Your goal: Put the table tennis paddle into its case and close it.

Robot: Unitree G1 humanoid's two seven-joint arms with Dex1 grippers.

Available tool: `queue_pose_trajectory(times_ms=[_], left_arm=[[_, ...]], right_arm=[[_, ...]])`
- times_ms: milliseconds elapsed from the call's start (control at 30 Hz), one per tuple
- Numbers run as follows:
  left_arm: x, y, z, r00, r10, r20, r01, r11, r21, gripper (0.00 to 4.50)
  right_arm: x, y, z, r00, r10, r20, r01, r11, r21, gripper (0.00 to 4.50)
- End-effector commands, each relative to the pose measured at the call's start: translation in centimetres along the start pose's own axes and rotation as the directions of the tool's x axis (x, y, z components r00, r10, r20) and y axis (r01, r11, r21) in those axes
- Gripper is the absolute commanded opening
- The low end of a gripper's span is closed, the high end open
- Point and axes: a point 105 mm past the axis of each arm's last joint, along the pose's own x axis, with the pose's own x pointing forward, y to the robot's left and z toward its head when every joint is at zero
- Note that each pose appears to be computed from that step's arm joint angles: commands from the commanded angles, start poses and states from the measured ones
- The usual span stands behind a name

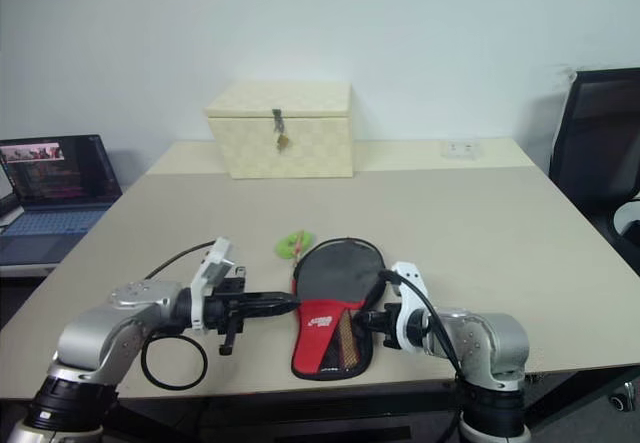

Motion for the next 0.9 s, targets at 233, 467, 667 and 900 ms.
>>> queue_pose_trajectory(times_ms=[233, 467, 667, 900], left_arm=[[-0.1, -0.1, 0.9, 1.000, -0.011, 0.001, 0.011, 0.999, 0.049, 0.00], [0.0, -0.1, 0.8, 1.000, -0.005, 0.005, 0.005, 0.999, 0.049, 0.00], [0.1, 0.1, 0.7, 1.000, 0.004, 0.010, -0.005, 0.999, 0.049, 0.00], [-0.3, 1.1, 0.5, 0.996, 0.082, 0.034, -0.083, 0.996, 0.014, 0.00]], right_arm=[[-0.5, 0.1, -0.5, 1.000, 0.007, 0.003, -0.007, 1.000, -0.003, 0.04], [-0.6, 0.2, -0.7, 1.000, 0.008, -0.002, -0.008, 1.000, -0.013, 0.04], [-1.1, 0.0, -0.3, 1.000, -0.013, 0.011, 0.014, 0.999, -0.046, 1.29], [-3.6, 2.0, 0.9, 0.999, 0.038, 0.008, -0.034, 0.949, -0.315, 3.66]])
